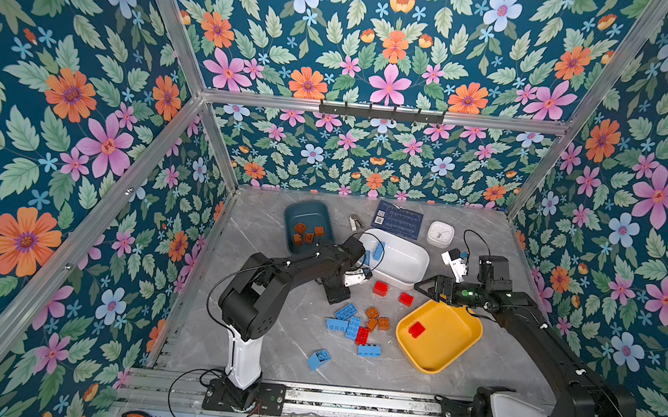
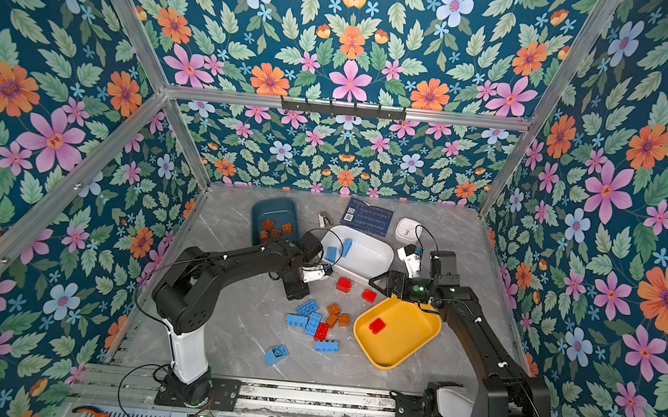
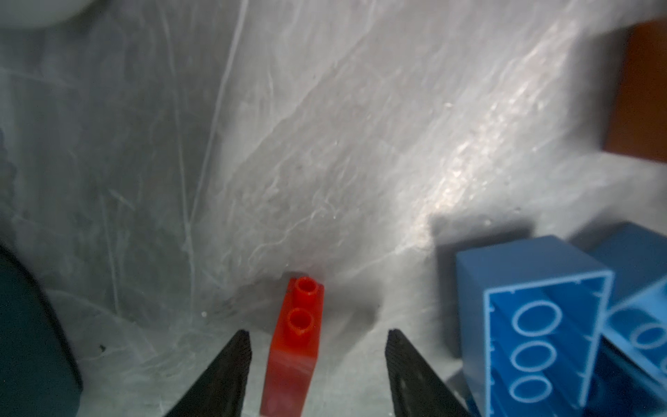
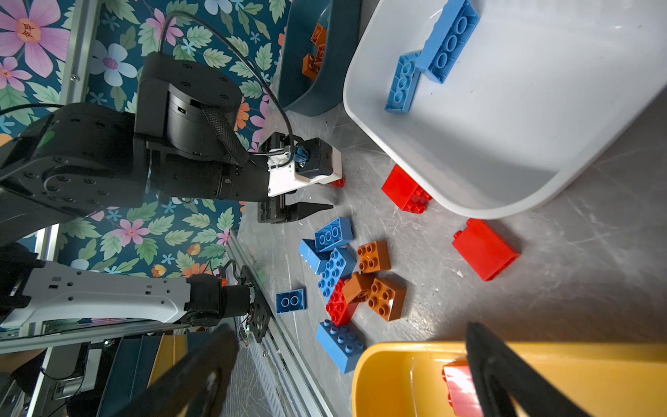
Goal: Sort the legos into containers by color
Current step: 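Lower the left gripper around the small red brick and grasp it, then carry the red brick over the yellow tray and release it with the left gripper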
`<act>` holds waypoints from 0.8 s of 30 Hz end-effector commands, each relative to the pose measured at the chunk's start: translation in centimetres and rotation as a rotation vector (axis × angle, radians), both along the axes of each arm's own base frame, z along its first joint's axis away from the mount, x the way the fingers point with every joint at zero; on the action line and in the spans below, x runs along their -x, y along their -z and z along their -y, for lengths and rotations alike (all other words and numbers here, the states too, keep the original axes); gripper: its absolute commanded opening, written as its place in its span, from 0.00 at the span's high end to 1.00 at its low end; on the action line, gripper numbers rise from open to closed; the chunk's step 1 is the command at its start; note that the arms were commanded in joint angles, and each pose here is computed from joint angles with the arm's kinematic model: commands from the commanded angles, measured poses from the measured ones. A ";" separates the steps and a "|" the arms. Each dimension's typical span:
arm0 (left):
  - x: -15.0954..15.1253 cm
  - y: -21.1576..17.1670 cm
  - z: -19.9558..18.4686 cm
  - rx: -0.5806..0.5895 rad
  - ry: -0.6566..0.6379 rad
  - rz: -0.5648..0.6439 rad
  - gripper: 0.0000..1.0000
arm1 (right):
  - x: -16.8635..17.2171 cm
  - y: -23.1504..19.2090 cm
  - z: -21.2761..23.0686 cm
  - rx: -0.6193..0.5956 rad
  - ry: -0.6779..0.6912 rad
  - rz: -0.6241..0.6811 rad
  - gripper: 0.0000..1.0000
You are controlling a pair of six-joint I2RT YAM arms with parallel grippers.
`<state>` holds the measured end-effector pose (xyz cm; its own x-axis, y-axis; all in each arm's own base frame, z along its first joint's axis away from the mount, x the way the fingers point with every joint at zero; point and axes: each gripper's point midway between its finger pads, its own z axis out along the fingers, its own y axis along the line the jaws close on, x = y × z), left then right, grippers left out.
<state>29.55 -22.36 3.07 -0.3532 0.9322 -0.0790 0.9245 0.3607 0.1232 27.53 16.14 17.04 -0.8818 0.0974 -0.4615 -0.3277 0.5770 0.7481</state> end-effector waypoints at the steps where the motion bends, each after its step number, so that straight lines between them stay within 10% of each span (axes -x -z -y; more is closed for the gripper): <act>1: -0.2 0.0 -0.3 -0.015 -0.024 0.004 0.46 | -0.2 -0.4 -0.2 -0.011 -0.011 0.019 0.01; 15: -0.6 -0.7 -0.4 -0.007 -0.068 0.024 0.93 | 0.1 -0.2 -0.1 -0.006 -0.008 0.021 0.01; 24: -0.9 -6.9 4.4 0.258 -0.164 0.016 0.93 | 0.0 -1.5 0.5 0.026 0.018 0.052 0.01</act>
